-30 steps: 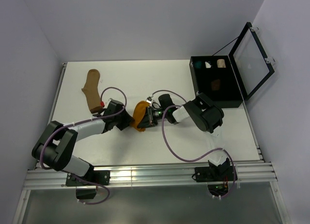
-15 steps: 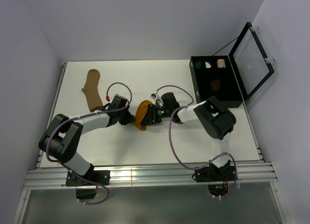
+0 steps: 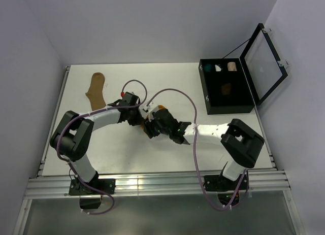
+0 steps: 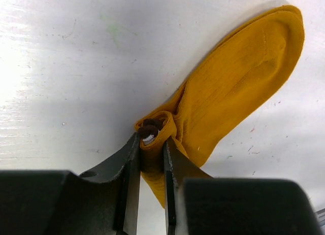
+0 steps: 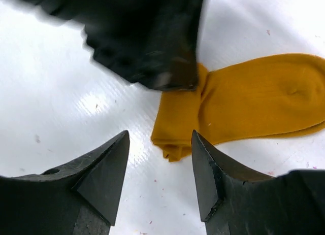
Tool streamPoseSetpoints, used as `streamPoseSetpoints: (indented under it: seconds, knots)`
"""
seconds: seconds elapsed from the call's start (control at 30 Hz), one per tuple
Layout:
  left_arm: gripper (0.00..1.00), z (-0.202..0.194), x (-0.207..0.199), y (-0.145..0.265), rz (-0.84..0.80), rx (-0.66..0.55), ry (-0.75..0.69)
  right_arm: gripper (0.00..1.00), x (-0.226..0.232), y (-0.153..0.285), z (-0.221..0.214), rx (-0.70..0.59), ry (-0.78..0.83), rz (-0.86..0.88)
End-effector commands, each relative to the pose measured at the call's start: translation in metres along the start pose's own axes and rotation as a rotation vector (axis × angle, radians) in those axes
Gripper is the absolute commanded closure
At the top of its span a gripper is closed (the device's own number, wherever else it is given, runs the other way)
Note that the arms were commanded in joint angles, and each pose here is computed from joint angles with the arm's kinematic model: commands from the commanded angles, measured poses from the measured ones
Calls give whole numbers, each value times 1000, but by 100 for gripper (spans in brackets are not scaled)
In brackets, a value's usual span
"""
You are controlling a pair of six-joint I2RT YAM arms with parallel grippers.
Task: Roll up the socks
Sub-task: Roll the sock at the center of the board.
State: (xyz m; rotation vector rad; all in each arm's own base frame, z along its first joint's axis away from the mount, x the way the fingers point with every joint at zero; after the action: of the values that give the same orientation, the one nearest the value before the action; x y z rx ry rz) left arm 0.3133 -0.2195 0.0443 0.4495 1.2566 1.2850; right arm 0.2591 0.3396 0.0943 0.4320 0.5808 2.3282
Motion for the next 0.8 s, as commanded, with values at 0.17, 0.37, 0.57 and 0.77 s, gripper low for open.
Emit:
streamPoseSetpoints:
  seconds: [0.17,0.37,0.57,0.77]
  knots:
    - [96,-15,12,-3,52,93,-68,38,6,-9,-3,-5,354,-219]
    - [96,-16,12,-2,50,99,-72,38,12,-23,-15,37,421,-227]
    - [95,-18,11,-5,44,115,-68,40,13,-34,-29,73,467,-234]
    - [95,-18,9,-5,32,116,-64,52,11,-40,-44,107,494,-252]
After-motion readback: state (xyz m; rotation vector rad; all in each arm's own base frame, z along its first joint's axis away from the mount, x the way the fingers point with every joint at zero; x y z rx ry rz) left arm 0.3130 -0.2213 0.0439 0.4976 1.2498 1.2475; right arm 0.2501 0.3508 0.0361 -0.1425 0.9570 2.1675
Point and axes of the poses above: each gripper's point midway between its finger pads, its own y axis back along the fingers, its own x axis along the line the jaws close on, z = x × y, the point moved 2 cm from there along y, back along the fingers, and after that the axes turned 1 degree about y, right-handed, at the moved point
